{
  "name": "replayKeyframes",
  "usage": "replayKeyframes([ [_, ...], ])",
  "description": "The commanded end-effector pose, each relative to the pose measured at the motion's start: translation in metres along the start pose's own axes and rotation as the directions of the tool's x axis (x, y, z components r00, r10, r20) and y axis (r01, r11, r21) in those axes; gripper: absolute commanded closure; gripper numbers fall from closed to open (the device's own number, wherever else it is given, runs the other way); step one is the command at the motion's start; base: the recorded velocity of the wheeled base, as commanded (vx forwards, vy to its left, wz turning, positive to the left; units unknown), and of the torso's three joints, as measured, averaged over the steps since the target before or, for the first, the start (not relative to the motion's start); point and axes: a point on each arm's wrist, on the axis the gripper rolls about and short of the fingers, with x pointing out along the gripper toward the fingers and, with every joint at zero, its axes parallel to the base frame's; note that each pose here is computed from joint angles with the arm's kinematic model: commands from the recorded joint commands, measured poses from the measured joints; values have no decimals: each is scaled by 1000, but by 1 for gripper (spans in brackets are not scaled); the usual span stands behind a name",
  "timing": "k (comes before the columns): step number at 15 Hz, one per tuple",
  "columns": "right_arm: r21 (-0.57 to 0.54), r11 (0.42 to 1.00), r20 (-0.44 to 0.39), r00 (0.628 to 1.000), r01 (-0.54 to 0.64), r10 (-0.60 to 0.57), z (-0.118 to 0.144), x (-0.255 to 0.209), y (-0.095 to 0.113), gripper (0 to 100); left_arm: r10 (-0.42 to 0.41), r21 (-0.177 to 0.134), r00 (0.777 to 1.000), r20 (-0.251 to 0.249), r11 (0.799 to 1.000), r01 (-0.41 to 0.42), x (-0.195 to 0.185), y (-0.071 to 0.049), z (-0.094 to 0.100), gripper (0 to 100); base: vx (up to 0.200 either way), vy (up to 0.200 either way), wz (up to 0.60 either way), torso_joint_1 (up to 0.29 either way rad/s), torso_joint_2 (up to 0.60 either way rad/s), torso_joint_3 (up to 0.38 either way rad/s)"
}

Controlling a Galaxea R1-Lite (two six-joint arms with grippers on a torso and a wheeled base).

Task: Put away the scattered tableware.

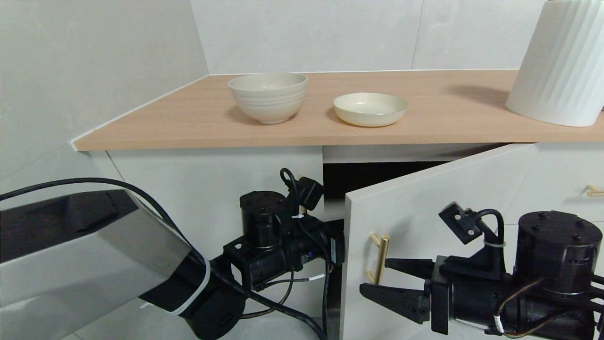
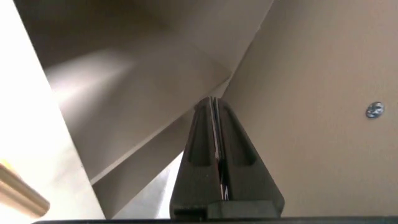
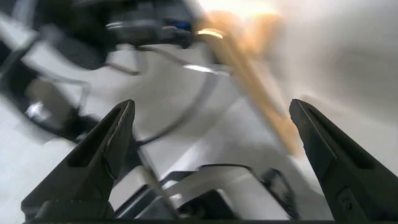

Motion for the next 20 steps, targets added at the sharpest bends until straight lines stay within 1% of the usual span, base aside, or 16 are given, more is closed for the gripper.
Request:
replayKeyframes([
  [1,5,999,23,999,46,-46,1,-9,-4,0,-10,4,1000,7,1000,10,-3,-4,3,100,0,0,0,0,0,0],
  [3,8,999,26,998,51,-51,1,-9,-6,0,-16,4,1000,1,1000,16,-4,-7,2,100,0,0,0,0,0,0],
  [5,0,998,39,997,68,-68,0,-22,-6,0,-20,4,1000,-1,1000,20,-15,-11,-1,100,0,0,0,0,0,0],
  [6,-6,997,31,997,75,-75,-4,-26,-6,0,-22,5,1000,0,1000,22,-18,-12,-1,100,0,0,0,0,0,0],
  [7,-27,994,12,994,107,-107,-14,-33,-7,0,-21,3,1000,-7,1000,21,-22,-12,-3,100,0,0,0,0,0,0],
  [8,-31,988,19,988,152,-151,-18,-40,-7,0,-23,2,1000,-9,1000,23,-24,-13,-3,100,0,0,0,0,0,0],
  [10,-41,979,42,979,201,-199,-24,-55,-2,0,-25,3,1000,-8,1000,25,-25,-14,-2,100,0,0,0,0,0,0],
  [11,-43,978,45,978,205,-203,-26,-58,-1,0,-27,3,1000,-7,1000,27,-25,-14,-2,100,0,0,0,0,0,0],
  [12,-44,977,43,977,209,-207,-34,-72,3,0,-31,4,999,-8,1000,31,-24,-16,-2,100,0,0,0,0,0,0],
  [14,-37,976,11,977,214,-214,-50,-86,4,0,-39,5,999,-9,999,39,-22,-18,-3,100,0,0,0,0,0,0],
  [20,-37,975,17,976,217,-217,-49,-86,4,0,-64,5,998,-10,998,64,-16,-24,-4,100,0,0,0,0,0,0],
])
